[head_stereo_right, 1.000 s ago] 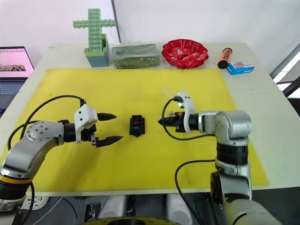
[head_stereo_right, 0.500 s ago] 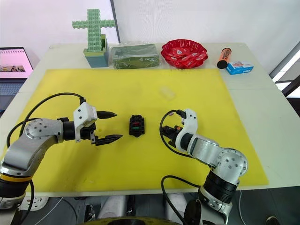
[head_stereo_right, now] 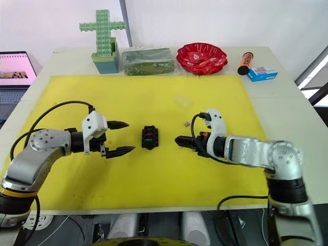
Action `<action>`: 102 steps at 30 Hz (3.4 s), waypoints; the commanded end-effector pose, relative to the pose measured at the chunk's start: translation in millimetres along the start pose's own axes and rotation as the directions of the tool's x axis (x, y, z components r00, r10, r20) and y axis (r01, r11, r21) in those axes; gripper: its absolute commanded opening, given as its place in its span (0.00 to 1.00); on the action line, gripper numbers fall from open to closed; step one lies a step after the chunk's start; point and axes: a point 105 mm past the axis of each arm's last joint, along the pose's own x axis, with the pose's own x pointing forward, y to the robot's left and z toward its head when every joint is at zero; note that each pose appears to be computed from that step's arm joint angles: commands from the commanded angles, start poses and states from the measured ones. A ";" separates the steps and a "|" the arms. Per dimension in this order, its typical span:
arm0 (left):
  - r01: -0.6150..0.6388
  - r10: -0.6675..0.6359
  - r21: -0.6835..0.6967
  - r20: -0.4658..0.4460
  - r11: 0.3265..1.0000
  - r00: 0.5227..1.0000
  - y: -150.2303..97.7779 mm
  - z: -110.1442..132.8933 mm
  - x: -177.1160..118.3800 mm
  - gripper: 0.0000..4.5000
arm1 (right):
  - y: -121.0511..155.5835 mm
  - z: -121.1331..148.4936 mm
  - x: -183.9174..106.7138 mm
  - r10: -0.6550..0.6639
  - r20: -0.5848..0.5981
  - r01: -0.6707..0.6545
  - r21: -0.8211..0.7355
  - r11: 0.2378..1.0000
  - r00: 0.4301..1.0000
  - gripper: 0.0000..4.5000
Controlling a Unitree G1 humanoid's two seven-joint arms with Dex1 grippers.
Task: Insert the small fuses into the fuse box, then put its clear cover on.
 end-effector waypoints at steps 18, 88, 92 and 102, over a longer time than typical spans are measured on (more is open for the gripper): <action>0.041 -0.043 0.061 0.027 0.997 0.999 3.2 12.9 3.5 1.00 | -12.7 33.4 17.4 0.209 -0.435 -0.424 -0.485 0.765 0.876 0.66; 0.005 -0.006 0.054 0.026 0.999 1.000 -3.4 6.7 1.5 1.00 | -4.1 -3.8 32.6 0.096 0.180 -0.099 0.008 0.995 0.979 0.01; 0.013 -0.014 0.059 0.018 0.998 1.000 -3.3 5.8 0.7 1.00 | -8.3 -14.6 31.6 0.028 0.185 -0.043 0.076 0.996 0.982 0.01; 0.009 -0.009 0.063 0.006 0.998 1.000 -2.4 5.1 -1.3 1.00 | -3.9 -31.1 29.9 -0.012 0.136 -0.009 0.153 0.988 0.991 0.01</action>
